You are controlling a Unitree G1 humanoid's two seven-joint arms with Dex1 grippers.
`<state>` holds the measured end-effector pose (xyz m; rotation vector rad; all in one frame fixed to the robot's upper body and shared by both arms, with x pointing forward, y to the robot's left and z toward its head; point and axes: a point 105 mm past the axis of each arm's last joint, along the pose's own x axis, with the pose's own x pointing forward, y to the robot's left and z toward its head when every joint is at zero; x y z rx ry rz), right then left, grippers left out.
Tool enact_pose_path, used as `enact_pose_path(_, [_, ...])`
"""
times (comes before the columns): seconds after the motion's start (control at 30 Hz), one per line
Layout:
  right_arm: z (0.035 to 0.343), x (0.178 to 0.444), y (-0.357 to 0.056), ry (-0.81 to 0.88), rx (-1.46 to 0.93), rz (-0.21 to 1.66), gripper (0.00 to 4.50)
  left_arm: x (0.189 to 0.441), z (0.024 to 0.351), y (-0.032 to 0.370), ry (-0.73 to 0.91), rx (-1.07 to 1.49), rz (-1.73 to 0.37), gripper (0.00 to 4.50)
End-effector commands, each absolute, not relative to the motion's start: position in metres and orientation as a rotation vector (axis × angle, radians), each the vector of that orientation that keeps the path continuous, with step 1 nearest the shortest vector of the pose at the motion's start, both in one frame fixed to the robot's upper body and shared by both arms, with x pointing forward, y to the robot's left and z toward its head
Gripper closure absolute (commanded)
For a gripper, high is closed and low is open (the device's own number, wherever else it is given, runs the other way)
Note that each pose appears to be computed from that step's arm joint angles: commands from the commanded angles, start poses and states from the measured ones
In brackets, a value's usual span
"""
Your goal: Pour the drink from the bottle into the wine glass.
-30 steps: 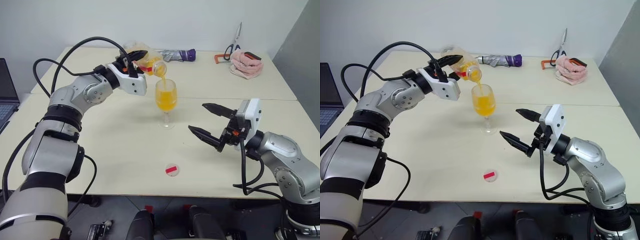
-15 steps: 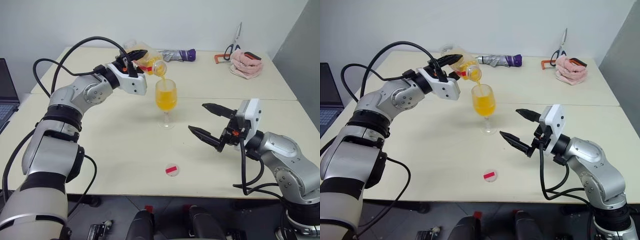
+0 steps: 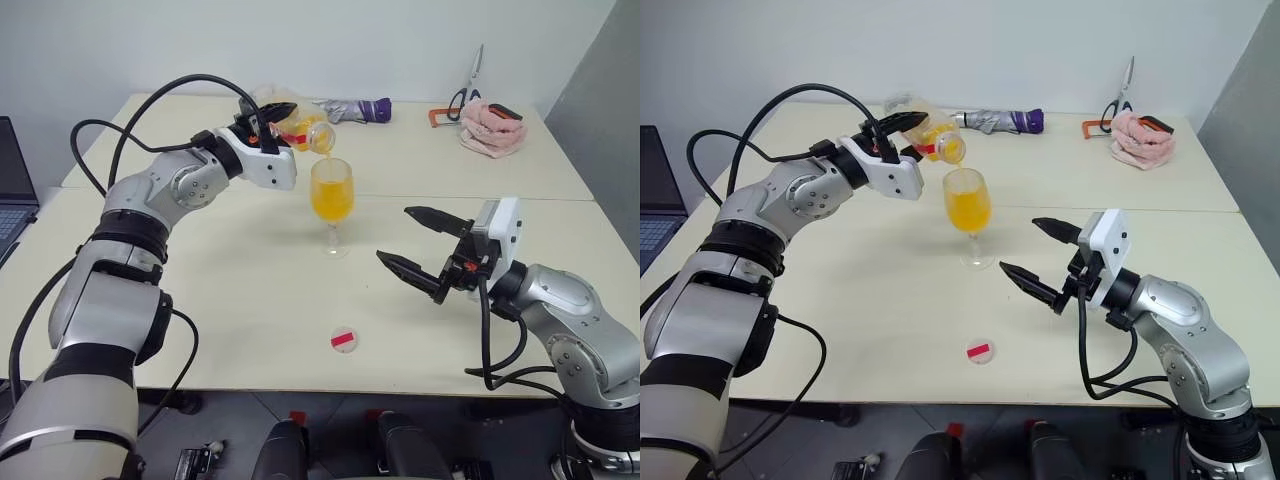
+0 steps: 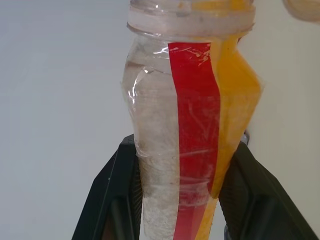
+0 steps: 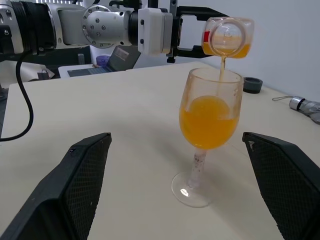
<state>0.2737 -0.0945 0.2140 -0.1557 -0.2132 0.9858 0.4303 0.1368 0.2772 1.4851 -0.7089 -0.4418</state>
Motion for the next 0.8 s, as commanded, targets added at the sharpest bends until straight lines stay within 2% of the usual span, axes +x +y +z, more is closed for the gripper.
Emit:
enact_pose_path(0.03, [0.227, 0.269, -0.093, -0.283, -0.163, 0.987, 0.00, 0.428, 0.302, 0.135, -0.758, 1.384, -0.387, 2.83])
enact_pose_path(0.33, [0.229, 0.267, -0.089, -0.294, -0.168, 1.006, 0.00, 0.433, 0.300, 0.141, -0.680, 1.188, -0.385, 2.83])
enact_pose_path(0.6, [0.236, 0.263, -0.085, -0.324, -0.171, 1.020, 0.00, 0.436, 0.305, 0.160, -0.583, 0.780, -0.364, 2.83])
enact_pose_path(0.8, [0.231, 0.247, -0.067, -0.264, -0.172, 1.150, 0.00, 0.431, 0.269, 0.214, -0.374, 0.445, -0.285, 2.83])
